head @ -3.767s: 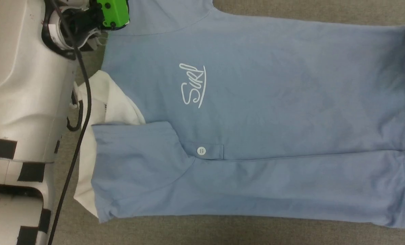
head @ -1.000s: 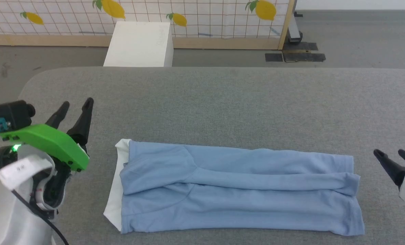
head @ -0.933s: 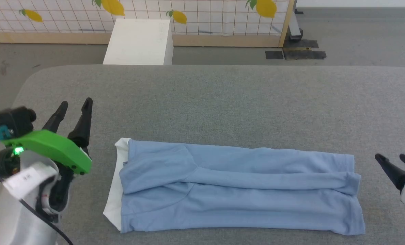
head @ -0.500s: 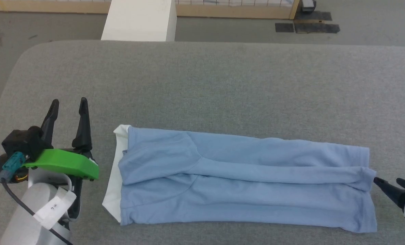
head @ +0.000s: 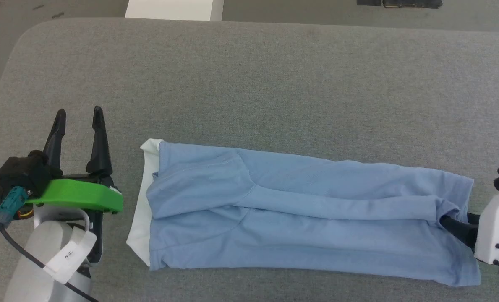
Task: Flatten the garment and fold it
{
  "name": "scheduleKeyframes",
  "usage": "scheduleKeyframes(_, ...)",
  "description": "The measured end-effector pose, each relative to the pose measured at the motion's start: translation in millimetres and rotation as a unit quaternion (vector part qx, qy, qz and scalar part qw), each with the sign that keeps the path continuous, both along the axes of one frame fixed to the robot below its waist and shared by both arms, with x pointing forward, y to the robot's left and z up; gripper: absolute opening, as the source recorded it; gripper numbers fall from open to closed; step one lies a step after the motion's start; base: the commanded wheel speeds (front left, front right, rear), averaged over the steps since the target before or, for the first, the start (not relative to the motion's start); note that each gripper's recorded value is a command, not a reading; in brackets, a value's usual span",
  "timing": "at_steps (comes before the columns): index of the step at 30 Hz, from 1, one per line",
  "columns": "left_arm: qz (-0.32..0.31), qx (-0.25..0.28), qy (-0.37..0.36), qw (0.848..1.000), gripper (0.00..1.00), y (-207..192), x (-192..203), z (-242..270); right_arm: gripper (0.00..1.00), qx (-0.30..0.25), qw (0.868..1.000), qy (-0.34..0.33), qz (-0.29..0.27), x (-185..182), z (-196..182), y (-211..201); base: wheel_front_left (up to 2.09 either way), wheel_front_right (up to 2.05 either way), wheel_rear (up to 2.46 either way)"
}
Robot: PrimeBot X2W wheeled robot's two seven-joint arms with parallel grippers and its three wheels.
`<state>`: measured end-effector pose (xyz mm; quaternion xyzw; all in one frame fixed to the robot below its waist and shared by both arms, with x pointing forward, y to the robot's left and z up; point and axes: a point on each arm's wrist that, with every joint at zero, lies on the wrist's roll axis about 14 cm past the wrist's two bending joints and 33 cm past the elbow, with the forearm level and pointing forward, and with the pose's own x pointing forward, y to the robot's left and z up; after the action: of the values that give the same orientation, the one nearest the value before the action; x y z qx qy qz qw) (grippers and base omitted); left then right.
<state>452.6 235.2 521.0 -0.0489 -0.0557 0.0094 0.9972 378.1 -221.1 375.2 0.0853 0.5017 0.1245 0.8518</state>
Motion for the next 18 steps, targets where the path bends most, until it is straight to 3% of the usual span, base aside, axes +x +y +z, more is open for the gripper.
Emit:
scheduleKeyframes(8,0.003,0.000,-0.005,1.000,1.00,0.9,-5.1,2.1,1.00,0.013,0.999,0.017,0.025,-0.2,-3.3,18.0,0.00,0.00,0.00)
scheduleKeyframes(10,0.005,-0.001,-0.004,1.000,1.00,1.8,-6.0,1.5,0.02,0.011,0.999,0.019,0.027,0.6,-3.1,18.0,0.00,0.00,0.00)
scheduleKeyframes(18,0.006,-0.003,-0.002,1.000,1.00,4.0,-10.0,0.2,0.00,0.004,1.000,0.021,0.017,1.2,-2.9,10.2,0.00,0.00,0.00)
